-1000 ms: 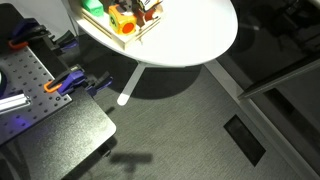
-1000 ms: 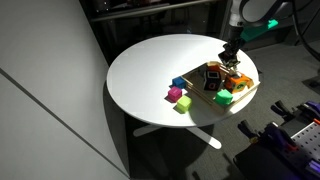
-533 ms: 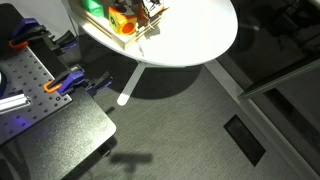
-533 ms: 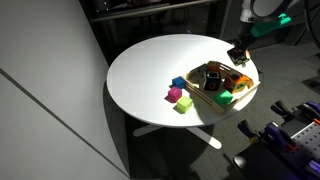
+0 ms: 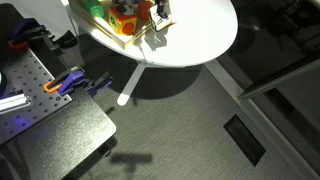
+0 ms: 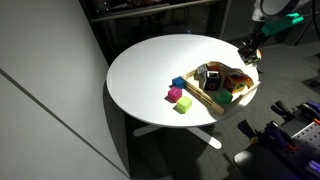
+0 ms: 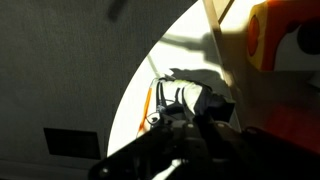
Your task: Take the black and white tray off of the tray
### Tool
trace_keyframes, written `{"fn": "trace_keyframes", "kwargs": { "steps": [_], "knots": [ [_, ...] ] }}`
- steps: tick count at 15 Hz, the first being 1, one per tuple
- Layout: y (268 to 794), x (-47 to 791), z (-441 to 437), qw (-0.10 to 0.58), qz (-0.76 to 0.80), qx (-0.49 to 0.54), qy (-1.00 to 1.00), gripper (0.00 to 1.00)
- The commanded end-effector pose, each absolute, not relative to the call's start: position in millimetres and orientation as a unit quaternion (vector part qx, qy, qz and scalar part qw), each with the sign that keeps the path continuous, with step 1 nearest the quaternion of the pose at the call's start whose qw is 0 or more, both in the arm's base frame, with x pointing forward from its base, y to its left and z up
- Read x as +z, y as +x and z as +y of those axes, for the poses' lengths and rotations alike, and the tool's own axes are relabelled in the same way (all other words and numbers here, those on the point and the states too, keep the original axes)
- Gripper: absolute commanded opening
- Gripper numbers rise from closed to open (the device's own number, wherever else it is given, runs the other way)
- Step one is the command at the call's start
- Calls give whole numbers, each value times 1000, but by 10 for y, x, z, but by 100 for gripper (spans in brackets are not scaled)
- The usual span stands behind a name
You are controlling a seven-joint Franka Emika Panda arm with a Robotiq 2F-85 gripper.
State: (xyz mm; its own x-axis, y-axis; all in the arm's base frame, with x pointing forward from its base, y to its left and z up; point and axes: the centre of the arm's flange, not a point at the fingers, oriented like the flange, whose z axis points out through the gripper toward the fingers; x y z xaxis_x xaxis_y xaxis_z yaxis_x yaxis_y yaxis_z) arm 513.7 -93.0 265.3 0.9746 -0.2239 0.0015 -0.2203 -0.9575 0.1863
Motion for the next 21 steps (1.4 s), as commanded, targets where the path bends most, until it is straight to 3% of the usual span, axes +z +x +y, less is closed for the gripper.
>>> {"fn": "trace_keyframes", "kwargs": {
  "steps": [1,7,8,10,17,21],
  "knots": [
    [5150,2584,-1074,91,-108,-1,990,6],
    [5220,2377,-1118,87,-102,3,991,7],
    [5223,2344,-1107,87,-97,0,991,33],
    [5222,2308,-1086,87,-92,-1,992,41],
    [5215,2348,-963,82,-64,-1,995,96],
    [5218,2435,-768,50,-16,-2,999,100]
  ]
}}
